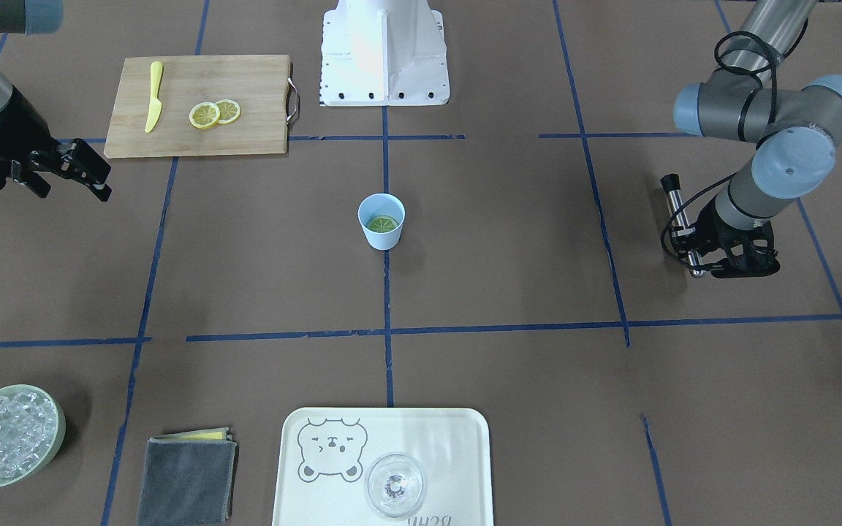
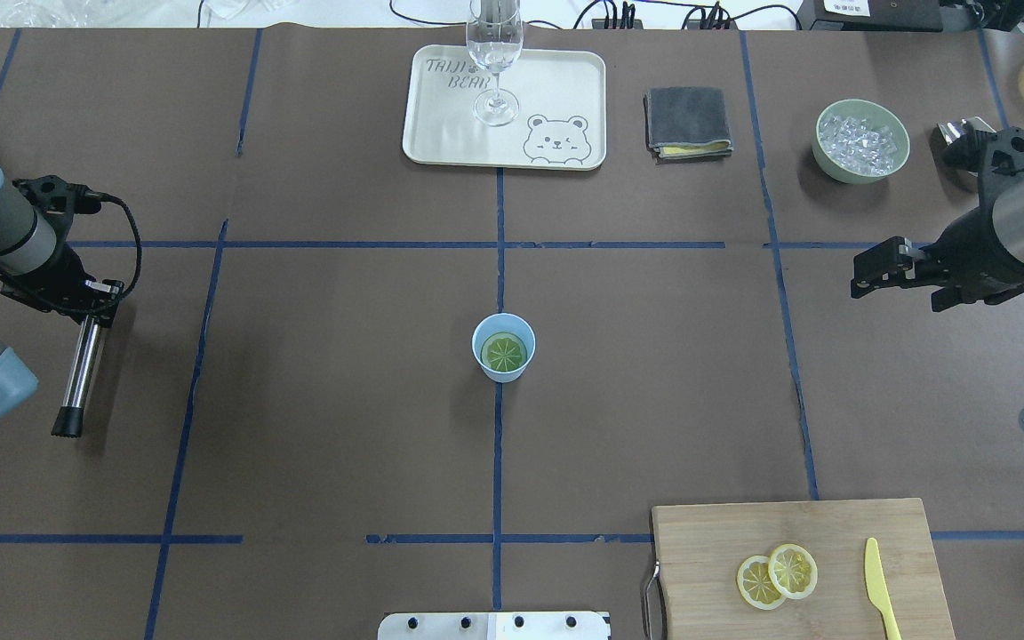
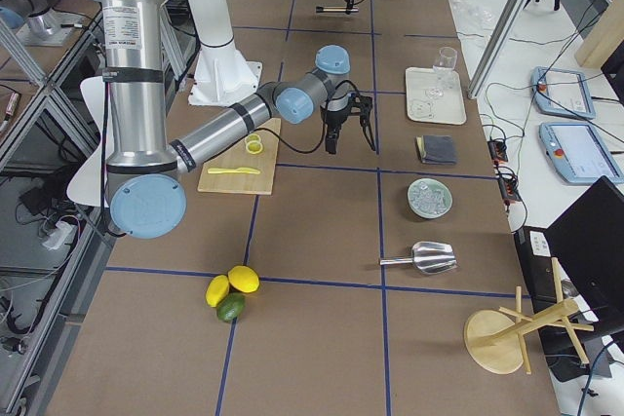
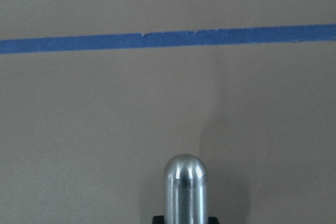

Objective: Squeeze lemon into cup
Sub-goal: 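Lower the muddler upright onto the table with the left gripper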

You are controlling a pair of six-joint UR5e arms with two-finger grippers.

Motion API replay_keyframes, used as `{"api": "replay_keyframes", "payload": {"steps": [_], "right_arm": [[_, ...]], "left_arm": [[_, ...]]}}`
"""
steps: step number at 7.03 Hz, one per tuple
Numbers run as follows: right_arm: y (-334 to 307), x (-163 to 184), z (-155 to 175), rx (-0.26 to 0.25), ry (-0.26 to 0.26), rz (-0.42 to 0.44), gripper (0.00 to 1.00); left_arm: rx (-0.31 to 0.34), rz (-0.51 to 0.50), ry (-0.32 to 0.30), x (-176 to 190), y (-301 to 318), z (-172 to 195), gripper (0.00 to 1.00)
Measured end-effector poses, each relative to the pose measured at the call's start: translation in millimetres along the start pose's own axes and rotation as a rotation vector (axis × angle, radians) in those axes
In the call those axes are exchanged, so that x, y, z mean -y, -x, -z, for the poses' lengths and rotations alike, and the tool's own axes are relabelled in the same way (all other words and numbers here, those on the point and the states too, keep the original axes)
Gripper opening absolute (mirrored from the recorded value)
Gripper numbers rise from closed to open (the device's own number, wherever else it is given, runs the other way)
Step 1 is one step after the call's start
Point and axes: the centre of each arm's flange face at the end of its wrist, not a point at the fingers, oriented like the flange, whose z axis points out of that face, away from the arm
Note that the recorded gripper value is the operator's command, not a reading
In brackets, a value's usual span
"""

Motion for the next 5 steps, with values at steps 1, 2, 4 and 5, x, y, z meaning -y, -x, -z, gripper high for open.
{"api": "replay_keyframes", "payload": {"steps": [1, 2, 4, 5], "right_arm": [[0.0, 0.0, 0.0, 0.0, 0.0, 0.0, 1.0], [0.0, 0.0, 0.0, 0.0, 0.0, 0.0, 1.0], [0.0, 0.0, 0.0, 0.0, 0.0, 0.0, 1.0], [0.2, -0.1, 0.3, 0.001, 0.0, 0.0, 1.0]], "left_arm": [[0.001, -0.005, 0.006, -1.5, -2.3, -3.1, 0.2], [0.002, -0.007, 0.008, -2.1, -3.3, -4.3, 0.33], [0.002, -0.005, 0.01, -2.5, -3.4, -5.3, 1.0], [0.002, 0.0, 0.011, -2.8, -3.3, -5.6, 1.0]]}}
